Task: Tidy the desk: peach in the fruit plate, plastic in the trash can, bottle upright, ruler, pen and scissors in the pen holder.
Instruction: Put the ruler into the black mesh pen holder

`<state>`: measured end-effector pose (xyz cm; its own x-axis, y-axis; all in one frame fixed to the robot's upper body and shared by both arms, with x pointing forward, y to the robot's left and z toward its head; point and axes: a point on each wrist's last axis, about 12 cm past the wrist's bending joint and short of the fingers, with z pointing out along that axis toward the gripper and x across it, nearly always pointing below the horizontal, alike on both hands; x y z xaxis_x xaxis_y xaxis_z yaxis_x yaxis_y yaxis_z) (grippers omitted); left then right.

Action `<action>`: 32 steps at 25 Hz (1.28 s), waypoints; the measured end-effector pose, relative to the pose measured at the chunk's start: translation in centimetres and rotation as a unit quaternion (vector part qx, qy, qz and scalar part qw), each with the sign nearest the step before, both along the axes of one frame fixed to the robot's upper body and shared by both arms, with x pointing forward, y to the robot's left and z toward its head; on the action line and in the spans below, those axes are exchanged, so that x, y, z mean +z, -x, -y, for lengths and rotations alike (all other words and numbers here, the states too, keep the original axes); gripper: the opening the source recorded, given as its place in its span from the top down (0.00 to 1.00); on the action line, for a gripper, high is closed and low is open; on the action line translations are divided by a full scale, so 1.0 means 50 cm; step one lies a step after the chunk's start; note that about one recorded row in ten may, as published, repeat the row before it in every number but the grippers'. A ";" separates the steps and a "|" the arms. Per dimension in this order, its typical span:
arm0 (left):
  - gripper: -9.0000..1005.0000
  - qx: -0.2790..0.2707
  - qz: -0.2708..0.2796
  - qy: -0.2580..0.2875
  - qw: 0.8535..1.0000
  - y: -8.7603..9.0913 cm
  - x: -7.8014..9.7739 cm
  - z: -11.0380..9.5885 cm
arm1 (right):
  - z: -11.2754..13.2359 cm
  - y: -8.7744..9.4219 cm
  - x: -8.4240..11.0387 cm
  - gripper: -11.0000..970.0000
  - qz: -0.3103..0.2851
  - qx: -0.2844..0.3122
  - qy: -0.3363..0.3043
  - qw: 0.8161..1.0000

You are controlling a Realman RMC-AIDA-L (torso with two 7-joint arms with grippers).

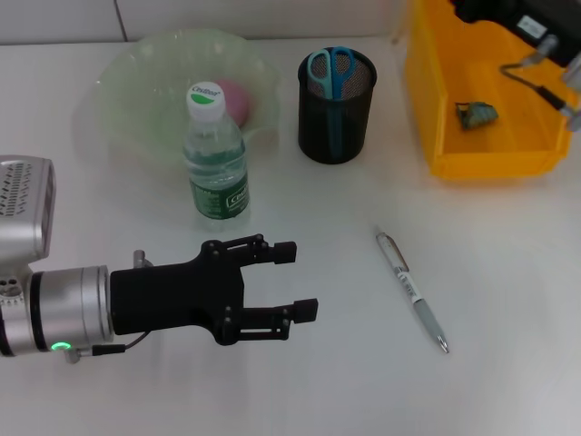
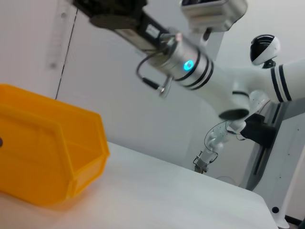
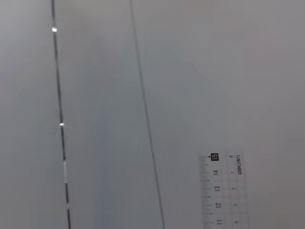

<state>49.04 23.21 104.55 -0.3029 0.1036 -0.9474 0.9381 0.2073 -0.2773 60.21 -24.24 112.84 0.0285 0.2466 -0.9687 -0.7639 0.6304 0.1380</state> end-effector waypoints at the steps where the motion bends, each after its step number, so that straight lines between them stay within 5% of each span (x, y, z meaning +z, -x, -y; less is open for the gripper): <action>1: 0.19 0.001 0.000 0.000 1.000 0.000 0.000 0.000 | -0.016 -0.007 -0.010 0.60 -0.005 -0.011 -0.005 1.000; 9: 0.19 0.003 0.010 0.004 1.000 0.003 0.000 -0.003 | -0.116 -0.062 -0.048 0.60 -0.089 -0.055 0.013 0.994; 32: 0.19 -0.002 0.023 0.003 1.000 0.011 -0.004 -0.004 | -0.152 -0.078 -0.061 0.60 -0.116 -0.044 0.079 0.989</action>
<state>48.48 23.40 104.34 -0.2580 0.0981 -0.9612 0.9508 0.2024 -0.2345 64.10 -16.66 109.81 -0.1852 0.0989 -0.9777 -0.6647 0.7202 0.1987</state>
